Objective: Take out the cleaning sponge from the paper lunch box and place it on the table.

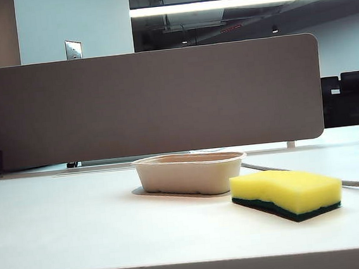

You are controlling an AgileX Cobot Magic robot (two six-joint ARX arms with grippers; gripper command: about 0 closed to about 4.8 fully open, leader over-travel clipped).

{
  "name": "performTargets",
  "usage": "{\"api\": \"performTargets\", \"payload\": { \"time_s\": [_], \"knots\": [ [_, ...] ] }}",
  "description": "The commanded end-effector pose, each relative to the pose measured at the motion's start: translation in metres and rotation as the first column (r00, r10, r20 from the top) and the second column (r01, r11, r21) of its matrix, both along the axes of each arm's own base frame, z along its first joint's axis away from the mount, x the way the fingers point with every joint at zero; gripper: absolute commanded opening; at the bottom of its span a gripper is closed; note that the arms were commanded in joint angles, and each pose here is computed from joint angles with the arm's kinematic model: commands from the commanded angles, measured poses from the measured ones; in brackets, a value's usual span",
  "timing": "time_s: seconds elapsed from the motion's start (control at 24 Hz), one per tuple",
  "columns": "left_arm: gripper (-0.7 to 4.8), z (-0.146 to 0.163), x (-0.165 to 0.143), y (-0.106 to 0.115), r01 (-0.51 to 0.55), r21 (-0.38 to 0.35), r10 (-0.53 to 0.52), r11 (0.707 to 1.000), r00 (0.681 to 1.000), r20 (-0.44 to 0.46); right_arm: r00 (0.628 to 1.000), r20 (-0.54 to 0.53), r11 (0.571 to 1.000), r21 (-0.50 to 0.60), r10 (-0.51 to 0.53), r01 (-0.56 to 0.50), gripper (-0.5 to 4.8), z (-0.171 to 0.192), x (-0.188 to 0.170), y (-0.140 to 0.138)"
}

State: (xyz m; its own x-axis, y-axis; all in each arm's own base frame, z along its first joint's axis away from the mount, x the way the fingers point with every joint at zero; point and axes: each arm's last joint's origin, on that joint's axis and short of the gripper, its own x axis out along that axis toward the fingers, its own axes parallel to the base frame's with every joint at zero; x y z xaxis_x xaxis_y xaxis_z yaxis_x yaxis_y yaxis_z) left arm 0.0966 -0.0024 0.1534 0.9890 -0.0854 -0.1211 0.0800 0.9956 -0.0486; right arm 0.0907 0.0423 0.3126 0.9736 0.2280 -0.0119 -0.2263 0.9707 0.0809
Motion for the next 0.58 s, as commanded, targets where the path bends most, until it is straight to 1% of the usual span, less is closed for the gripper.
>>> {"api": "performTargets", "payload": {
  "time_s": [0.04, 0.42, 0.58],
  "knots": [
    [-0.05, 0.001, 0.0001, 0.0, 0.003, 0.001, -0.003, 1.0, 1.0, 0.008, 1.0, 0.012, 1.0, 0.009, -0.004, 0.004, -0.08, 0.002, -0.0005, -0.0004],
    [-0.05, 0.001, 0.0001, 0.0, 0.003, 0.001, -0.003, 1.0, 1.0, 0.008, 1.0, 0.012, 1.0, 0.008, -0.004, 0.004, -0.08, 0.002, -0.0005, -0.0004],
    [-0.05, 0.001, 0.0001, 0.0, 0.003, 0.001, -0.003, 1.0, 1.0, 0.008, 1.0, 0.002, 1.0, -0.008, -0.006, 0.006, -0.08, 0.0007, -0.0006, -0.0006]
  ]
}}
